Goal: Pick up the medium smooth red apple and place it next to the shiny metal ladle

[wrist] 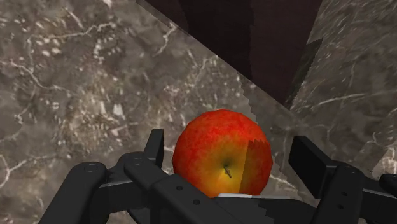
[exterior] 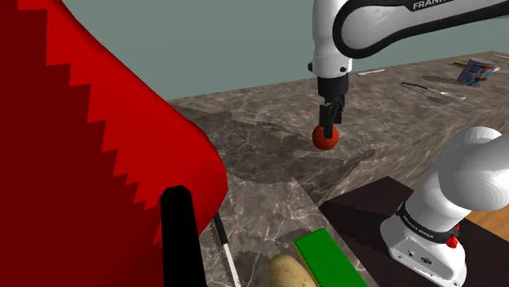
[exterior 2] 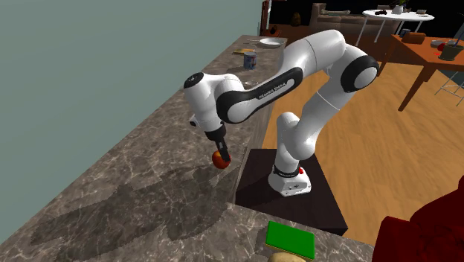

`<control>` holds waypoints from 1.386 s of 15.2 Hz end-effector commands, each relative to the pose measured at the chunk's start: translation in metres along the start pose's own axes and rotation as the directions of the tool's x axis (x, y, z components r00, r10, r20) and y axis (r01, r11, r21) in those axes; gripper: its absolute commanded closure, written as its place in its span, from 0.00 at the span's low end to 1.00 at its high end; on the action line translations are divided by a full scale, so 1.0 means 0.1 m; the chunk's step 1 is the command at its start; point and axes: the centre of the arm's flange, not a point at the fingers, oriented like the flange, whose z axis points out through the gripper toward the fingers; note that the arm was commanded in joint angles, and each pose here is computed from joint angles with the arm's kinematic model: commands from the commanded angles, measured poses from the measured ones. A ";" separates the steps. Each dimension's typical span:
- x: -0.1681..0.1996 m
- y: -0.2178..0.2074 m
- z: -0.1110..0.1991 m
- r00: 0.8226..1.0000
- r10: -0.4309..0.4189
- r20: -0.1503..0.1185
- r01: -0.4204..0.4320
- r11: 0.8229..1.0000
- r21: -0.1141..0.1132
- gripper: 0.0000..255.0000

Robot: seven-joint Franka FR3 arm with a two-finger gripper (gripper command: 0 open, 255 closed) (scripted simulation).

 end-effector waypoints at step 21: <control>-0.01 -0.01 0.14 1.000 -0.001 0.000 0.001 1.000 0.000 1.00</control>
